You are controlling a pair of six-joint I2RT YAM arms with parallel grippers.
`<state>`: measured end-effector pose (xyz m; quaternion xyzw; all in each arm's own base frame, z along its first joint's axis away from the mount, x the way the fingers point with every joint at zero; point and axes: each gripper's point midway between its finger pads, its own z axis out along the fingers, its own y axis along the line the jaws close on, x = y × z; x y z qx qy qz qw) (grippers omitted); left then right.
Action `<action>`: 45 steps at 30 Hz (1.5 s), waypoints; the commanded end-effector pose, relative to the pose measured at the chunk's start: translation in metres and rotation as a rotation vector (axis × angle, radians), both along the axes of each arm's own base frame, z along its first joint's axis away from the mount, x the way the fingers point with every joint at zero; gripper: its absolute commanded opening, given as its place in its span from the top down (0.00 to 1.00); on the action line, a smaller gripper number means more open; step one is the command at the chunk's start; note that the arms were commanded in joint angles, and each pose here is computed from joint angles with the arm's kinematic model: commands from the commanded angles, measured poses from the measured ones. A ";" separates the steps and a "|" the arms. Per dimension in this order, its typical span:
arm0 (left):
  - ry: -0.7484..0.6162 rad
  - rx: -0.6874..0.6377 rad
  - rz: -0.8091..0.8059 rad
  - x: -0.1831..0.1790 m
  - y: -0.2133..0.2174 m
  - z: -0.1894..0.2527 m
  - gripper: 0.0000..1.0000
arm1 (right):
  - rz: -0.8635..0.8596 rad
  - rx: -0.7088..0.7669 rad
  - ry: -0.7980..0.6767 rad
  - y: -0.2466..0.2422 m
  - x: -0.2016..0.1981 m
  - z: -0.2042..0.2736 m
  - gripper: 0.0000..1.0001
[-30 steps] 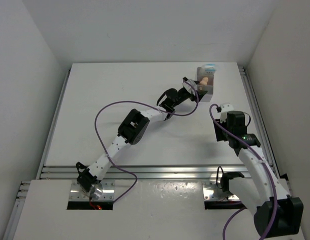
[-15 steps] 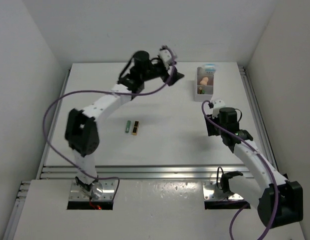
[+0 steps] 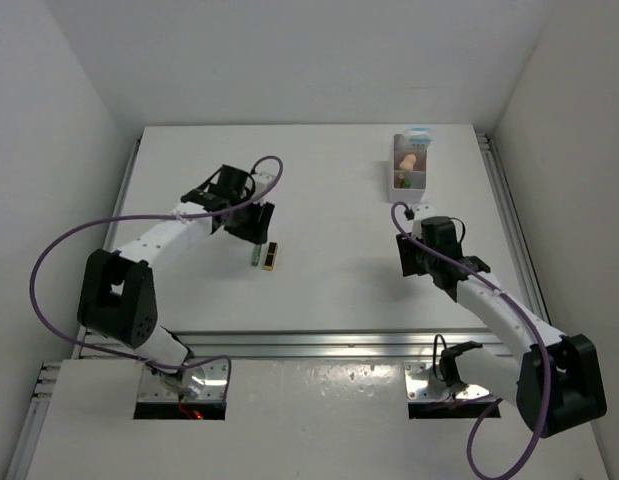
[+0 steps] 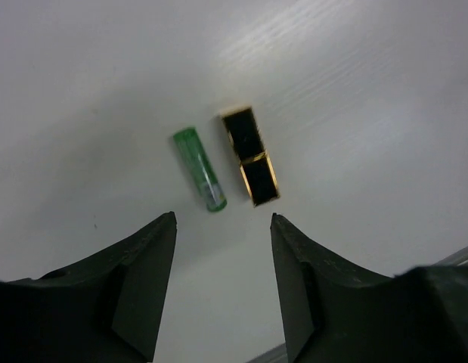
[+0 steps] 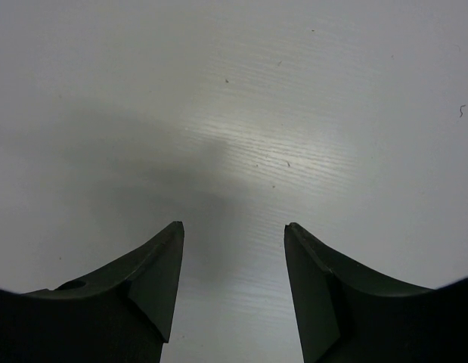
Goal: Organize the makeup
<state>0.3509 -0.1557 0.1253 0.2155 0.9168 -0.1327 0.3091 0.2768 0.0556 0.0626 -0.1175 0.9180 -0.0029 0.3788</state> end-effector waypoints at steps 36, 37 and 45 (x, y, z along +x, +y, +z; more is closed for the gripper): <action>0.140 0.166 0.152 0.019 0.024 -0.107 0.69 | -0.065 -0.038 -0.001 -0.007 0.009 0.015 0.43; 0.140 0.166 0.152 0.019 0.024 -0.107 0.74 | -0.068 -0.038 -0.003 -0.007 0.009 0.015 0.43; 0.088 0.165 0.176 0.038 0.029 -0.094 1.00 | -0.107 -0.030 -0.010 -0.011 0.008 0.016 0.43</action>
